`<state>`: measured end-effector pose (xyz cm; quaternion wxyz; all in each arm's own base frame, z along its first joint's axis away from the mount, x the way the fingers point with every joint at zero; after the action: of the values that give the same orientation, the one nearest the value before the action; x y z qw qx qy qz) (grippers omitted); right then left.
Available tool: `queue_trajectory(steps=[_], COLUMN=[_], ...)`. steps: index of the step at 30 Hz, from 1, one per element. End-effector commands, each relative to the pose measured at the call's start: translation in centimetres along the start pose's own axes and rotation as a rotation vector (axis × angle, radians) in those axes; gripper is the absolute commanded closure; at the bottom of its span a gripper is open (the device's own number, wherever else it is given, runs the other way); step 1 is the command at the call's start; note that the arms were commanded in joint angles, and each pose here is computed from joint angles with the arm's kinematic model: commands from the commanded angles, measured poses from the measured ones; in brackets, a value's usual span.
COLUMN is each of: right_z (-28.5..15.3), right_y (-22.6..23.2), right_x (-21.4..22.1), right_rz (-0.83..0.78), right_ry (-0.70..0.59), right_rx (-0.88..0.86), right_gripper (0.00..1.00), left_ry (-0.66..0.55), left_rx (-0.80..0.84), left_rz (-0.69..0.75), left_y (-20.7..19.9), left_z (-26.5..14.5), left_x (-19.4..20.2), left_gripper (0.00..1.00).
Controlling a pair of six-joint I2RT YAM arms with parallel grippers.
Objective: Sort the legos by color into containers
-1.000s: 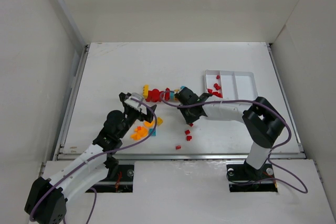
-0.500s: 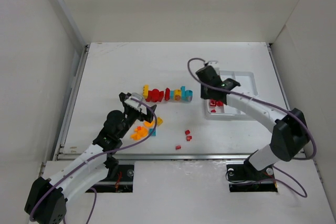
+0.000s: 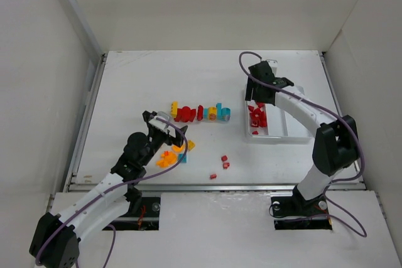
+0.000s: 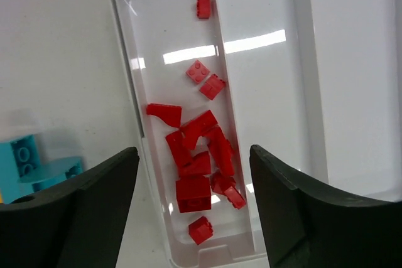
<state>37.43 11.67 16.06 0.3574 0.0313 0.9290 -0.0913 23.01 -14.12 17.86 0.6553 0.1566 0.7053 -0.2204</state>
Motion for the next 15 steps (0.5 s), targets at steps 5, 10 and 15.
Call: queue_trajectory(steps=[5, 10, 15], right_z=[-5.3, -8.9, -10.0], right_y=[2.9, 8.1, 11.3], right_x=[-2.5, 5.3, 14.3], right_rz=[-0.135, -0.441, -0.501], right_ry=[-0.123, -0.024, 0.151], right_rx=[-0.184, -0.439, -0.588], right_gripper=[0.21, 0.21, 0.27], left_ry=[-0.067, -0.076, -0.077], left_rx=[0.022, 0.023, 0.014], left_rz=[0.006, 0.005, 0.005], left_y=[-0.4, -0.4, -0.2], left_z=[0.0, 0.0, 0.0], left_x=[-1.2, -1.4, -1.4], left_gripper=[0.0, 0.0, 0.0])
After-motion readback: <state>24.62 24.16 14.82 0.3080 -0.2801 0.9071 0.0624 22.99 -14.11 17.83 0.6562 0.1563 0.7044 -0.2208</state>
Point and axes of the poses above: each gripper's point midway between its finger pads, its own z axis out along the fingers, its own y axis along the line the jaws close on, x = y × z, the point moved 4 cm from there along -z, back along the fingers, and after that the axes turned 8 degrees about -z, right-handed, at the moved point
